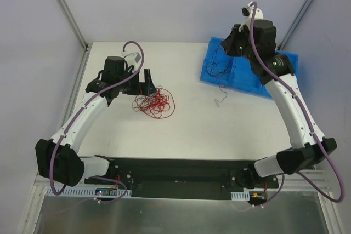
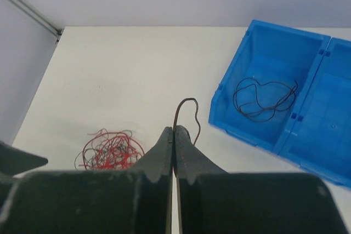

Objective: Untangle the cables

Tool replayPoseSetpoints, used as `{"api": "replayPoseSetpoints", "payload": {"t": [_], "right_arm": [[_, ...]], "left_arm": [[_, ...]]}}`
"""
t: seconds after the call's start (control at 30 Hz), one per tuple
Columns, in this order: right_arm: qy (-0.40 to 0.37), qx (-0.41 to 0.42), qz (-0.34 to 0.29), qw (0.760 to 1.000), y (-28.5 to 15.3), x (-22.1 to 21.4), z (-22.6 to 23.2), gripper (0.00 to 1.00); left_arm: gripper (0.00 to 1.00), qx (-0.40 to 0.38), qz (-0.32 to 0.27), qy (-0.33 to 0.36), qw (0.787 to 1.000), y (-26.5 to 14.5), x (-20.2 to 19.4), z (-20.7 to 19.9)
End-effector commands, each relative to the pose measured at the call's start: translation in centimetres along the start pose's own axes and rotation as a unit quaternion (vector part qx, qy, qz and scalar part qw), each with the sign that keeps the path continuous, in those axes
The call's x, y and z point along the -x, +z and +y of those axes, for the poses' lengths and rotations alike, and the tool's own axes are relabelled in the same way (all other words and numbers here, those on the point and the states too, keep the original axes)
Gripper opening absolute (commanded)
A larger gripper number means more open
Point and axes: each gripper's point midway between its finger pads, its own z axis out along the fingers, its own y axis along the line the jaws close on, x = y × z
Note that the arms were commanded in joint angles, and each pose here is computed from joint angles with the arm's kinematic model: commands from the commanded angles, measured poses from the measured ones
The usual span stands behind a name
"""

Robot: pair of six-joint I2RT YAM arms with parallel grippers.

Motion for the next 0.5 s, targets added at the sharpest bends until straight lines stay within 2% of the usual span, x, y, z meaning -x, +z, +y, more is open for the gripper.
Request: {"api": "replayPoseSetpoints", "payload": {"t": [0.0,0.27,0.47], "right_arm": [[0.010,0.027,-0.074,0.997,-0.5,6.5,0.3,0.00],[0.009,-0.013,-0.099,0.995,1.9,9.7,-3.2,0.00],[-0.014,-0.045,-0.084,0.995,6.2,8.6,-5.5,0.00]], "left_arm": [[0.99,-0.049,0.003,0.000,0.999,-0.5,-0.3,-1.6],[0.99,-0.076,-0.017,0.003,0.997,-1.6,0.3,-2.9],[0.99,-0.075,-0.017,0.003,0.997,-1.5,0.3,-2.8]]}}
